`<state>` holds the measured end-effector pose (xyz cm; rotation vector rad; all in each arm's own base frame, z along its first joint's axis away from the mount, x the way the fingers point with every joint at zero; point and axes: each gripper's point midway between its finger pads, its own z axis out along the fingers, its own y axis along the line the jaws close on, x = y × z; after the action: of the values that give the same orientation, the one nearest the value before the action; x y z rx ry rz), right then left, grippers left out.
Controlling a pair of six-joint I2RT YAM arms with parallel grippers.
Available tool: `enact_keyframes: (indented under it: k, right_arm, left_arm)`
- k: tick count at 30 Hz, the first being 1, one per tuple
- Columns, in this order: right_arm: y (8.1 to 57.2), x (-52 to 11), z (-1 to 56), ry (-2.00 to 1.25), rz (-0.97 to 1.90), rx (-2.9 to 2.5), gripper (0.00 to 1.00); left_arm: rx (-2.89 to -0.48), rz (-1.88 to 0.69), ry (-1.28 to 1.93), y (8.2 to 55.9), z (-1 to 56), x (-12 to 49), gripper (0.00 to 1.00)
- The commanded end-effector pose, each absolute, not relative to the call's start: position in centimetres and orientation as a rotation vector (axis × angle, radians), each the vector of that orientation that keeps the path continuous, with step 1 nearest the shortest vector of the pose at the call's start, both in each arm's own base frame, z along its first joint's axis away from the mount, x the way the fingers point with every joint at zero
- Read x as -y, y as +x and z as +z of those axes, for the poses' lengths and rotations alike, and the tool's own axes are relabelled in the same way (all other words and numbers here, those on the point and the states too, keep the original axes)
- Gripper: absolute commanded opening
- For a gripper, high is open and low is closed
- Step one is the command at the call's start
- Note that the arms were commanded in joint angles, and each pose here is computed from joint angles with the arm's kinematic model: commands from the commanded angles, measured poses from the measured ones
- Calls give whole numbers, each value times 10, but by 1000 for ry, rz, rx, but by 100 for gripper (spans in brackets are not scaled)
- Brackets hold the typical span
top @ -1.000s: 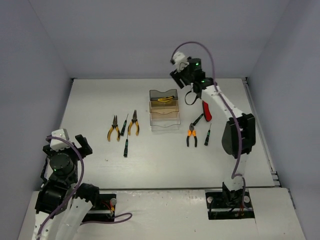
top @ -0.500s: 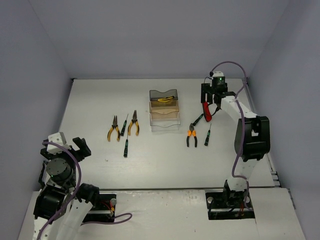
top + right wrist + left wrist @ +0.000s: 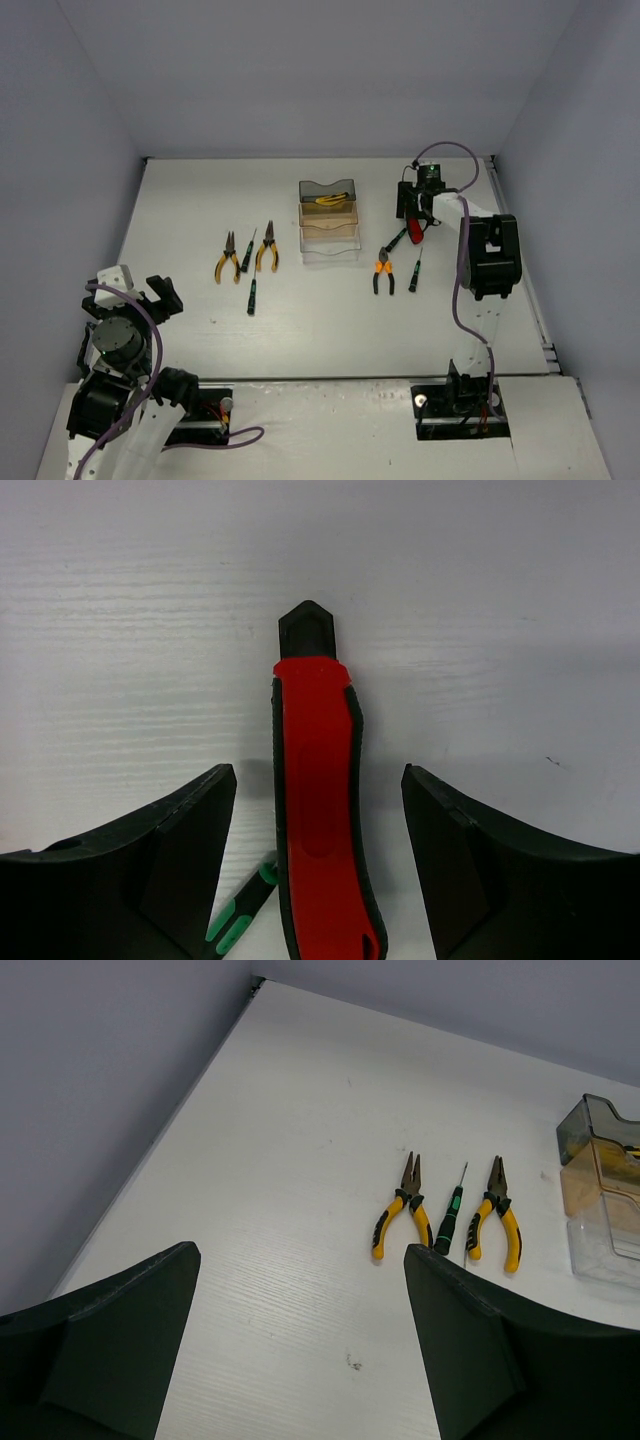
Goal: Sort the tools into containers
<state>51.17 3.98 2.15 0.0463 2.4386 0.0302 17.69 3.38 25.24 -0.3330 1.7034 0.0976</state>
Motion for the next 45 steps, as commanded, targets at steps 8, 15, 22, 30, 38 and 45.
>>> enact_keyframes:
  k: [8,15,22,30,38,45]
  right_arm:
    - [529,-37,31,19,13,-2385,42]
    - [535,-37,59,-33,5,-2328,5]
    - [557,-87,180,-416,16,-2035,0]
    - [553,-195,260,-1006,126,-1611,0]
    - [538,-276,253,-1394,268,-1239,0]
    - [539,-307,236,-1502,361,-1078,0]
  left_arm:
    - [-1666,75,-325,182,266,-30,81]
    - [-1666,76,-326,182,266,-31,81]
    - [-1670,80,-325,183,265,-31,80]
    - [-1676,84,-325,184,264,-31,80]
    - [-1694,101,-324,187,261,-31,81]
    - [-1703,112,-325,189,259,-32,80]
